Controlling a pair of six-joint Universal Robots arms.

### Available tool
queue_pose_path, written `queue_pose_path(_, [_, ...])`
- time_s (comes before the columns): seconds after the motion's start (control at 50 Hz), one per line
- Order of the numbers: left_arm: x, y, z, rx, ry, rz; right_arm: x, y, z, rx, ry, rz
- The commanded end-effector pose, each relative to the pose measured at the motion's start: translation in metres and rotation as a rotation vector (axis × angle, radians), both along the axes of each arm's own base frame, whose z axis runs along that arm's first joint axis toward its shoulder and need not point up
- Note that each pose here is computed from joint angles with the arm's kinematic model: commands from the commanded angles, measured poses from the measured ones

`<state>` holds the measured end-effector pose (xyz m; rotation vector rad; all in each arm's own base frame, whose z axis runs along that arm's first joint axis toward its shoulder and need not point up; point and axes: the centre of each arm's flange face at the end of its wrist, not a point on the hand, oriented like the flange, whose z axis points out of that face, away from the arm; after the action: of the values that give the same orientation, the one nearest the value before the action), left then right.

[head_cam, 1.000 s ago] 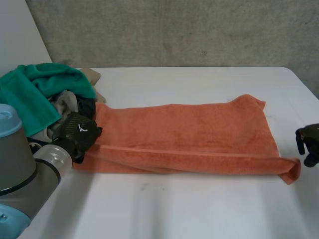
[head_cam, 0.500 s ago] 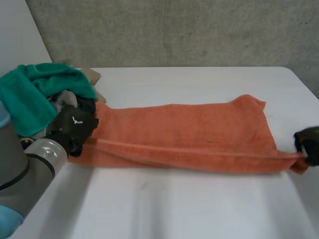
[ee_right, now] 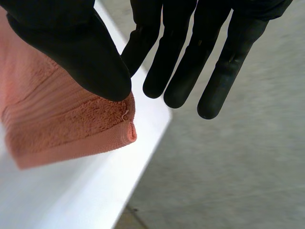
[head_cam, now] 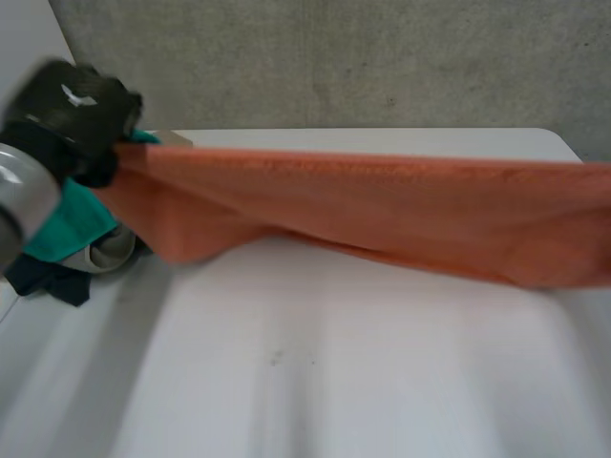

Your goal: Fold the laundry.

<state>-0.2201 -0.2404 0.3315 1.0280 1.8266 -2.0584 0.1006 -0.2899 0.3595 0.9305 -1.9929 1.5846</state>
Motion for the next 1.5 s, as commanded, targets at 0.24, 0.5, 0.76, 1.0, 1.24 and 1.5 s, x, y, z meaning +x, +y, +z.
queue_pose_path(0.24, [-0.073, -0.167, -0.05, -0.291, -0.061, -0.021, 0.067, -0.143, -0.051, -0.356, -0.047, 0.0])
queue_pose_path(0.5, [-0.063, -0.177, 0.069, -0.767, 0.375, -0.002, 0.076, -0.148, 0.058, -1.021, -0.299, 0.027])
queue_pose_path(0.76, [-0.052, -0.172, -0.04, -0.433, 0.284, -0.046, 0.086, -0.148, -0.063, -0.565, -0.245, 0.06])
queue_pose_path(1.0, [-0.064, -0.116, -0.177, -0.025, 0.151, -0.105, 0.083, -0.122, -0.177, -0.059, -0.173, 0.046])
queue_pose_path(1.24, [-0.022, 0.016, -0.139, 0.262, -0.196, -0.127, 0.032, -0.021, -0.144, 0.278, 0.182, 0.042])
queue_pose_path(1.5, [-0.003, 0.064, -0.124, 0.48, -0.397, -0.17, 0.023, 0.026, -0.145, 0.401, 0.316, 0.133])
